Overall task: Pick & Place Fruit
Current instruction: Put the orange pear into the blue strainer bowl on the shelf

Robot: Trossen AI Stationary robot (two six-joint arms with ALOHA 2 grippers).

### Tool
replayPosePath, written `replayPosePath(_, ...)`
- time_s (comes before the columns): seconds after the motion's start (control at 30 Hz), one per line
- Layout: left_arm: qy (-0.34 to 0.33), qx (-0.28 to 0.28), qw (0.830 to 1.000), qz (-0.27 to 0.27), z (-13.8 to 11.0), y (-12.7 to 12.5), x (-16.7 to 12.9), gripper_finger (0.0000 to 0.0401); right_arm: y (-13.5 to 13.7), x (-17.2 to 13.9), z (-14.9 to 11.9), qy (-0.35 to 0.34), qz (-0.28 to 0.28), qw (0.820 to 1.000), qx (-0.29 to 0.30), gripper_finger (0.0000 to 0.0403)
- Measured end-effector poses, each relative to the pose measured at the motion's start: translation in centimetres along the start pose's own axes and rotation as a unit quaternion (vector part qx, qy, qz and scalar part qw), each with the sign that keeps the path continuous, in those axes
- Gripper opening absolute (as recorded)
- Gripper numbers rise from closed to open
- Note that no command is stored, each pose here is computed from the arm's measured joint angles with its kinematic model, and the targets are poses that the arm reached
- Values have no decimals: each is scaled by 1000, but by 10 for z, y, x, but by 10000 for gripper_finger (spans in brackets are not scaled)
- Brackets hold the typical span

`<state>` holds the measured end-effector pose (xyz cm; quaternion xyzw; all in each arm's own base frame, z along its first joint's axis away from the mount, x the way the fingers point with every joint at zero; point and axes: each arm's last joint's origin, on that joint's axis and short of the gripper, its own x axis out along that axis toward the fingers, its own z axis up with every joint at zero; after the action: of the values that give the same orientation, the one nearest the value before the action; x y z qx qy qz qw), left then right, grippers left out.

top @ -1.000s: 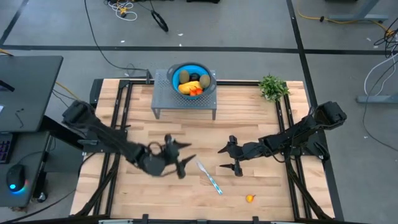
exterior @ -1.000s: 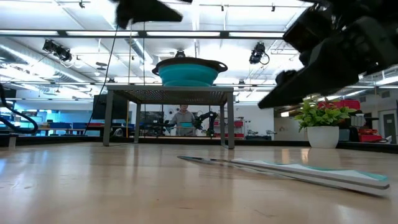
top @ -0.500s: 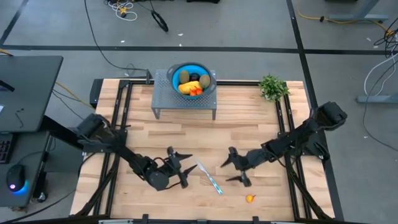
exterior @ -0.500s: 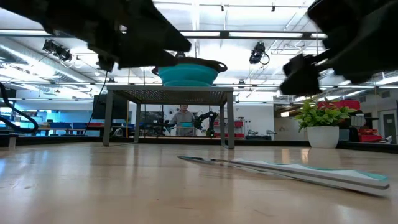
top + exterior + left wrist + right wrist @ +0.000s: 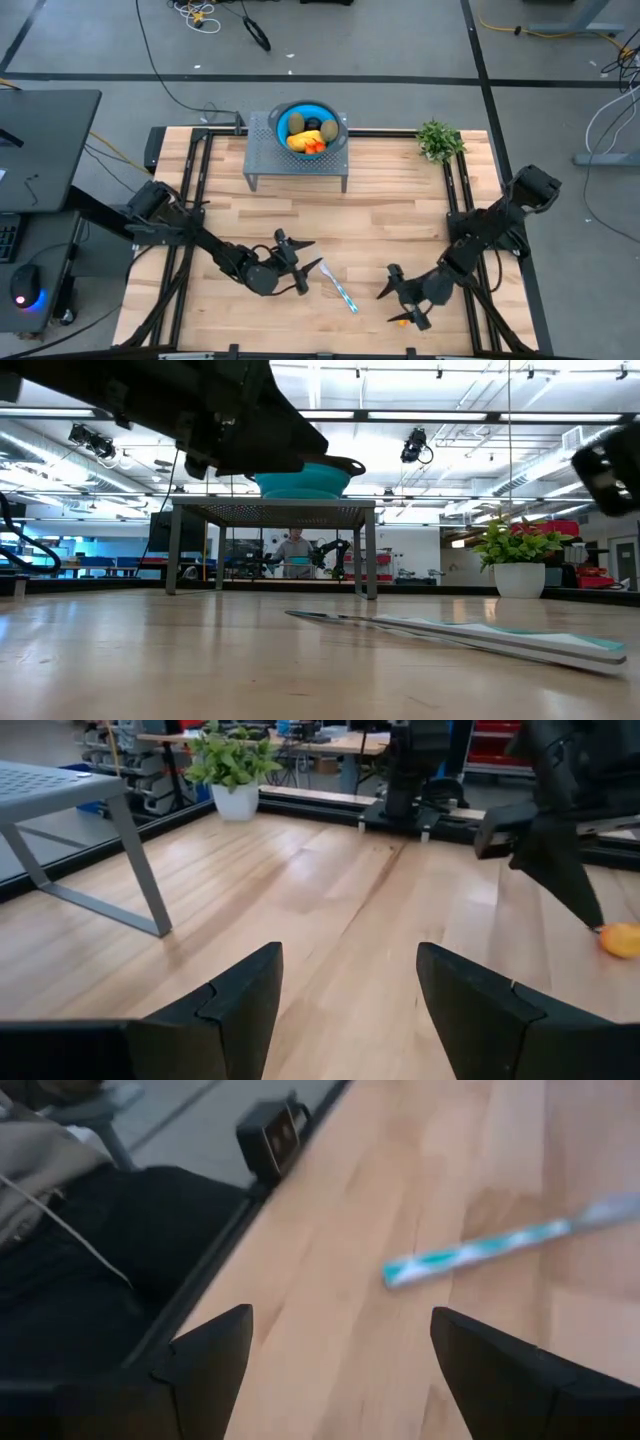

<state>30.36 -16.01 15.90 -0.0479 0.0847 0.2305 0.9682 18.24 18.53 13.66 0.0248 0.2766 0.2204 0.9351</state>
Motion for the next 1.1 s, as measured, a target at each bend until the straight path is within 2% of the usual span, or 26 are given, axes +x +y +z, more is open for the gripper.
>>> replayPosePath(0.13, 8, 2, 1000, -12, 0, 3, 5, 240, 8, -4, -11, 35, -9, 999, 37, 316)
replayPosePath(0.37, 13, 5, 1000, -17, 0, 3, 6, 240, 29, -11, -21, 49, 17, 996, 78, 316)
replayPosePath(0.67, 12, 4, 1000, -17, 0, 3, 6, 240, 38, -15, -37, 58, -27, 995, 77, 316)
replayPosePath(1.1, 16, 8, 1000, -13, -1, 5, 7, 240, 42, -1, -52, 67, -21, 995, 71, 316)
